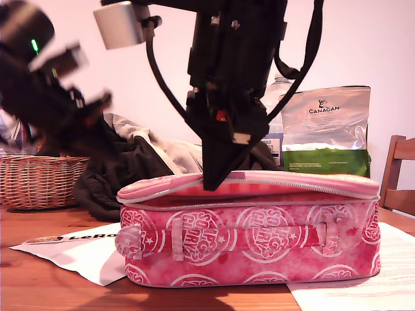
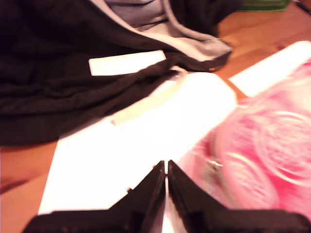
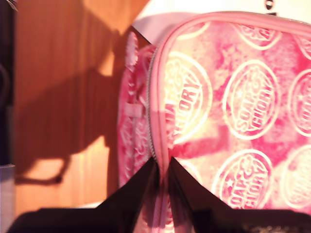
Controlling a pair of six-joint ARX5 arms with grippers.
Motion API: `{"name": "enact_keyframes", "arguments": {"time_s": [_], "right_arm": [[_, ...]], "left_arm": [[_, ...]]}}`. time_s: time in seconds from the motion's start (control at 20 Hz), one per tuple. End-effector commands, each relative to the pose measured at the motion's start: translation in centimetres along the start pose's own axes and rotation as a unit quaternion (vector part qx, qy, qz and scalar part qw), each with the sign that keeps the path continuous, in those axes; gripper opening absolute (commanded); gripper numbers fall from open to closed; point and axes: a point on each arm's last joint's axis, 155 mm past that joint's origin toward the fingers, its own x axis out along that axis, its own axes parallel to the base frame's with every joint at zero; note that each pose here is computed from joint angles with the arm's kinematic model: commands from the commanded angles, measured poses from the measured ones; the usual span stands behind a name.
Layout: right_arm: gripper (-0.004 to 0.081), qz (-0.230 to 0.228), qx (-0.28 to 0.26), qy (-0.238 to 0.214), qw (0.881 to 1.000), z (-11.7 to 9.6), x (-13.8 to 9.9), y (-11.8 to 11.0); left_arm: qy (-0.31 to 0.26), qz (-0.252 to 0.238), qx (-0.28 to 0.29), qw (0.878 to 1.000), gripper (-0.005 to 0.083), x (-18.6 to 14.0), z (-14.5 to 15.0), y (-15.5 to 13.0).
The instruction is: Open the zipper in the zip bag in front of you
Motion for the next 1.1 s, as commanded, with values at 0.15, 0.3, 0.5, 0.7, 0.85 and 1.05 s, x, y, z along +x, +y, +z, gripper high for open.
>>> {"name": "enact_keyframes", "arguments": {"time_s": [0.15,0.3,0.5,0.7,0.85,1.05], "right_arm": [[-0.0012,-0.038,0.016,-0.029,0.999,1.6,-2.2,-3.0],[-0.0012,-0.064,0.015,-0.030,0.997,2.0,-4.1,-5.2],[-0.0012,-0.092,0.013,-0.024,0.995,2.0,-6.0,-7.8],[-0.0012,-0.139,0.017,-0.018,0.990,1.4,-8.0,-11.6],[-0.0012,-0.167,0.035,-0.029,0.985,1.3,-9.9,-14.4],[-0.0012,-0.200,0.046,-0.046,0.978,1.5,-12.1,-17.3]], "left_arm": [[0.005,-0.015,0.004,1.000,-0.0021,-2.4,0.3,-2.4],[0.020,-0.026,0.009,0.999,-0.0021,-2.4,-0.4,-3.6],[0.038,-0.031,0.005,0.999,-0.0021,-2.8,-1.2,-4.1],[0.041,-0.031,0.008,0.999,-0.0022,-3.5,-1.3,-4.4],[0.045,-0.046,0.009,0.998,-0.0021,-3.5,-1.5,-5.1],[0.048,-0.066,0.030,0.996,-0.0021,-3.1,-2.1,-6.7]]}}
